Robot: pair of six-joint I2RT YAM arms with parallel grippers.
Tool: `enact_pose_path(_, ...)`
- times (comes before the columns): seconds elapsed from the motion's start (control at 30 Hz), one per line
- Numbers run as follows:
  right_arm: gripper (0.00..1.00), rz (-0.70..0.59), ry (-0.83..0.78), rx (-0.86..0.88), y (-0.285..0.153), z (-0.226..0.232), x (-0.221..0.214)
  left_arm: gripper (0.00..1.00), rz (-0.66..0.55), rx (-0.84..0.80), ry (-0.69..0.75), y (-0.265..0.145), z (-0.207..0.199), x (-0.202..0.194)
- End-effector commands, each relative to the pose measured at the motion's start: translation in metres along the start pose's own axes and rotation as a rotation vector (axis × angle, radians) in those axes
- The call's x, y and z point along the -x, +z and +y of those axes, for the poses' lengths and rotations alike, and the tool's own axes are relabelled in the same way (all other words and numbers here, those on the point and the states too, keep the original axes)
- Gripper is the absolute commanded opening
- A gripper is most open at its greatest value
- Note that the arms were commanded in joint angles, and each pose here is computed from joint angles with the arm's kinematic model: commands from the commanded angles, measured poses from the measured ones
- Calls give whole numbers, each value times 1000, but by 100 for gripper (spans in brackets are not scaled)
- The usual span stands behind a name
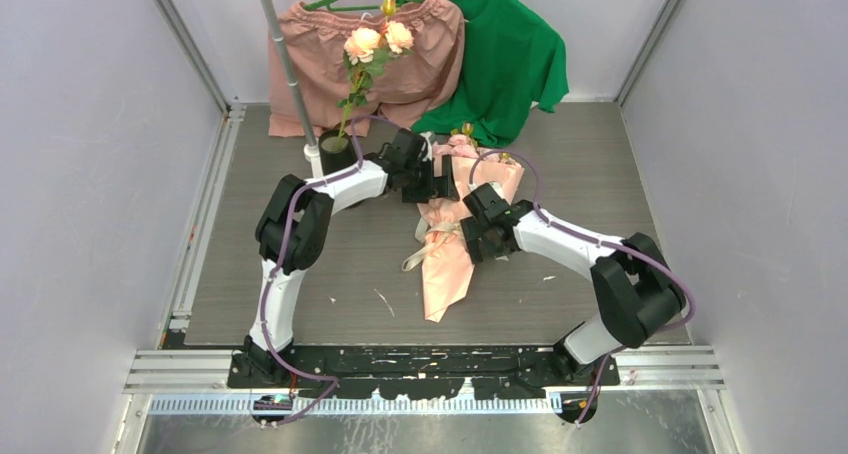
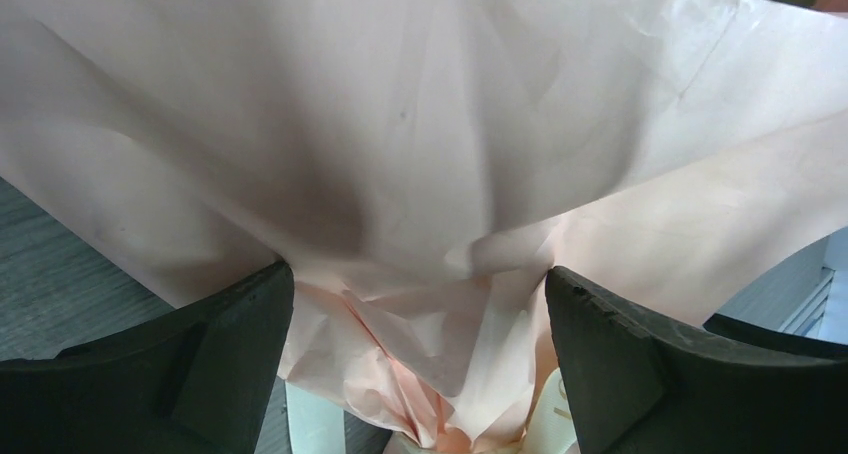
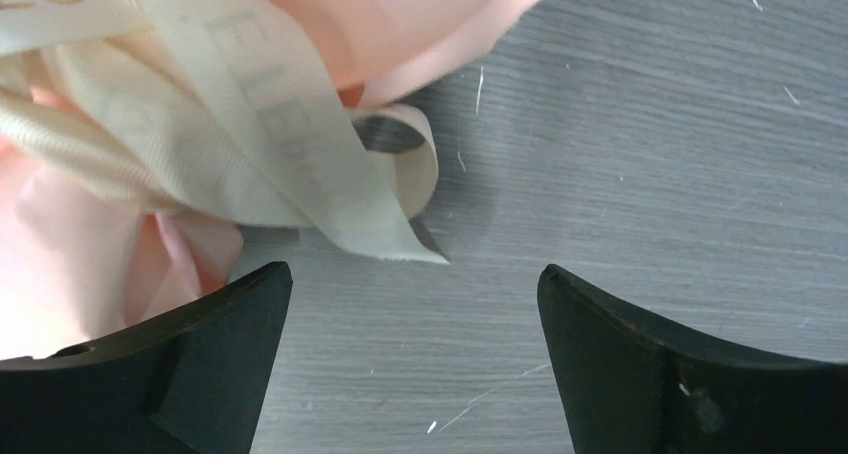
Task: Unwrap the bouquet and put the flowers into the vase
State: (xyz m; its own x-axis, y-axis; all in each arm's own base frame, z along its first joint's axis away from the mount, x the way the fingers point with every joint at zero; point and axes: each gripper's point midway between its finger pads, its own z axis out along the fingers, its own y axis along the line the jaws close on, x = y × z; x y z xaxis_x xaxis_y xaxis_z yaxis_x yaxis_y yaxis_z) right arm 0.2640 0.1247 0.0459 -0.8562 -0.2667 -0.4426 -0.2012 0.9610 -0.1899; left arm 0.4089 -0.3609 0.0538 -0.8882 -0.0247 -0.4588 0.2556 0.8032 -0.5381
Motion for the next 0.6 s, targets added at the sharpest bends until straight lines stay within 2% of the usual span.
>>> enact_pose_path(0.0,98,-56,-38,-16,5,-2,33,97,-5,-11,9,1,0,5)
enact_pose_path(0.17,94,-49,-43,-15,15,-7,37,97,-7,-7,10,-3,4,7)
enact_pose_path(0.3,79,-49,-15,22,20,-4,37,97,-7,-7,2,-3,7,7)
enact_pose_path(0.37,55,-45,-10,33,20,-2,37,97,-3,-10,-3,-2,8,6)
enact_pose_path(0.57,19,-59,17,61,9,0,37,97,-4,-2,-8,-4,12,7)
